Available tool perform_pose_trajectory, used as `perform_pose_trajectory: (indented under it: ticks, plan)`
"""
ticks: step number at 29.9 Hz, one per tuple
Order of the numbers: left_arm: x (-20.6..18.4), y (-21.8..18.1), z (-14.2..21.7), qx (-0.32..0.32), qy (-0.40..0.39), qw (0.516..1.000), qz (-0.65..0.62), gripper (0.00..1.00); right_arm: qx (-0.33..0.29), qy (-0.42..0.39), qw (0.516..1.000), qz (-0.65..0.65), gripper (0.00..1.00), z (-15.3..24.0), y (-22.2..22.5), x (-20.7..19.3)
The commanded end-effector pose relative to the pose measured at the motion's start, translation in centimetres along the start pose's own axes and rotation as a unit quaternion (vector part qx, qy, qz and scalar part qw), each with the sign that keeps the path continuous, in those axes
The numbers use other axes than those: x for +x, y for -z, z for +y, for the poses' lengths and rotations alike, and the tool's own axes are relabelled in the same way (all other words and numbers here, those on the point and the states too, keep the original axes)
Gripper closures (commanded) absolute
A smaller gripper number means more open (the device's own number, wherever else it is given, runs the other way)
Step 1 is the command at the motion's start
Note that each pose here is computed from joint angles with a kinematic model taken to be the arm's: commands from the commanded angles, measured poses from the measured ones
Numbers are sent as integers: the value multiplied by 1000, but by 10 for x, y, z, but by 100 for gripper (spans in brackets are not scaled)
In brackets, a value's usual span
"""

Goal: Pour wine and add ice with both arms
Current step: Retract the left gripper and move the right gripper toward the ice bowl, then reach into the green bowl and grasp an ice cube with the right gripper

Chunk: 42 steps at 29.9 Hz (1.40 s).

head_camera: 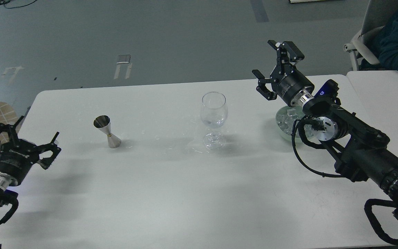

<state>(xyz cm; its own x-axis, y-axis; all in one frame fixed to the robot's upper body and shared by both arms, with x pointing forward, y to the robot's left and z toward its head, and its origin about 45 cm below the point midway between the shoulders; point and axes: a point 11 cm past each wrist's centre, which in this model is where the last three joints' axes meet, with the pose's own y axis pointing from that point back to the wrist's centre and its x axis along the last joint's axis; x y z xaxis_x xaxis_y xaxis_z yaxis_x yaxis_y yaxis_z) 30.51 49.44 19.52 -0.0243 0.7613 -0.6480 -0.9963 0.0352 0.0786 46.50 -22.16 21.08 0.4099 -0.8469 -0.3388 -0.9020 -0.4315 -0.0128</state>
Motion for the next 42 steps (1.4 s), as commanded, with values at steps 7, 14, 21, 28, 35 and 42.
perform_pose_trajectory:
  ticks: [7,14,21,28,35,42]
  plan:
    - [-58,-46,-67,-56,48,982,-175,2,-14,26,991,133,0,28,50,28]
    - [-102,-28,-99,-49,110,972,-202,2,-63,41,943,325,0,60,75,45]
    - [-109,-14,-104,-44,119,974,-187,2,-136,82,792,589,0,97,64,61]
    - [-116,-17,-107,-50,126,973,-186,2,-185,136,670,706,0,116,32,74]
    - [-120,-7,-110,-47,132,975,-175,2,-217,154,655,707,3,127,11,83]
    - [-121,-7,-110,-47,133,975,-174,2,-229,181,643,708,44,134,-4,82]
